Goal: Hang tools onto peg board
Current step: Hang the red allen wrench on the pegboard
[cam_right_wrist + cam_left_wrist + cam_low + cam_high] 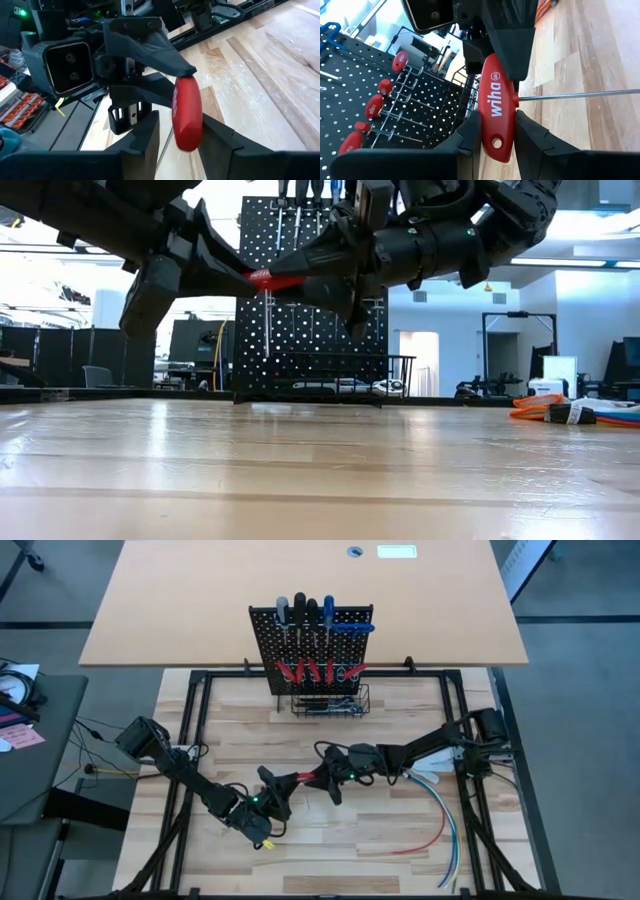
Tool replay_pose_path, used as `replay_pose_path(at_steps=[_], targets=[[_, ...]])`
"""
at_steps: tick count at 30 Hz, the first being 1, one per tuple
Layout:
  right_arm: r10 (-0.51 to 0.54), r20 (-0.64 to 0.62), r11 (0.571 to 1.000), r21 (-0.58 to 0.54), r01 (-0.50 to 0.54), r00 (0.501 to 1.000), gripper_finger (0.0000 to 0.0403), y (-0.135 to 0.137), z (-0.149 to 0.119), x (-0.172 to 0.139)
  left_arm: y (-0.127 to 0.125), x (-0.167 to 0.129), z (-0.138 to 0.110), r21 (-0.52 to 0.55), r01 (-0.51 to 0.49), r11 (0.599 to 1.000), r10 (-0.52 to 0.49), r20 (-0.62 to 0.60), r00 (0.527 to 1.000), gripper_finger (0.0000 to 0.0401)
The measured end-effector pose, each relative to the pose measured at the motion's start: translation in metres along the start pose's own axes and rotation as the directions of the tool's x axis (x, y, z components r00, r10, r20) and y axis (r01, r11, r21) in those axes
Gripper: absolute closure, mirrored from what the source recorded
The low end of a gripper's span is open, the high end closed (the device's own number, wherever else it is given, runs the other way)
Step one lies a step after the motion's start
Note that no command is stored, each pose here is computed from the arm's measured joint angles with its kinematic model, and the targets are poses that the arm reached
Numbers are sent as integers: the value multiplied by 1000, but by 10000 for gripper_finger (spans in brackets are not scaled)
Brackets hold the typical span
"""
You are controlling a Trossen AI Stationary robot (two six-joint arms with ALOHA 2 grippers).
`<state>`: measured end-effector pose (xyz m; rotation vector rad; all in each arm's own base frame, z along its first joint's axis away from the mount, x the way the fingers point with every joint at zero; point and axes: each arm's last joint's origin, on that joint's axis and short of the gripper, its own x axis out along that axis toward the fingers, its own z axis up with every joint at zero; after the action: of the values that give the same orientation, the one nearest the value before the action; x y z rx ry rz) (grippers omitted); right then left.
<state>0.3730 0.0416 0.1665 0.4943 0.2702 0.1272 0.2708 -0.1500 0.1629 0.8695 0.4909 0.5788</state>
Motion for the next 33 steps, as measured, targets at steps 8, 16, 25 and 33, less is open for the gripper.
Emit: replay_pose_path(at_steps=[8,16,25,33], targets=[[-3,16,1000,6,3,1000,274,-2,3,-1,-2,-5,1,22,15,1000,-16,18,1000,327],[4,10,1000,24,-4,1000,297,-2,3,-1,-2,-5,1,8,13,1000,-13,18,1000,327],[8,1,1000,2,-8,1000,346,-2,3,-1,-2,-5,1,15,10,1000,-11,16,1000,322],[-3,22,999,-44,4,1000,356,-1,3,-1,-3,-5,1,-23,43,999,-42,28,999,252]])
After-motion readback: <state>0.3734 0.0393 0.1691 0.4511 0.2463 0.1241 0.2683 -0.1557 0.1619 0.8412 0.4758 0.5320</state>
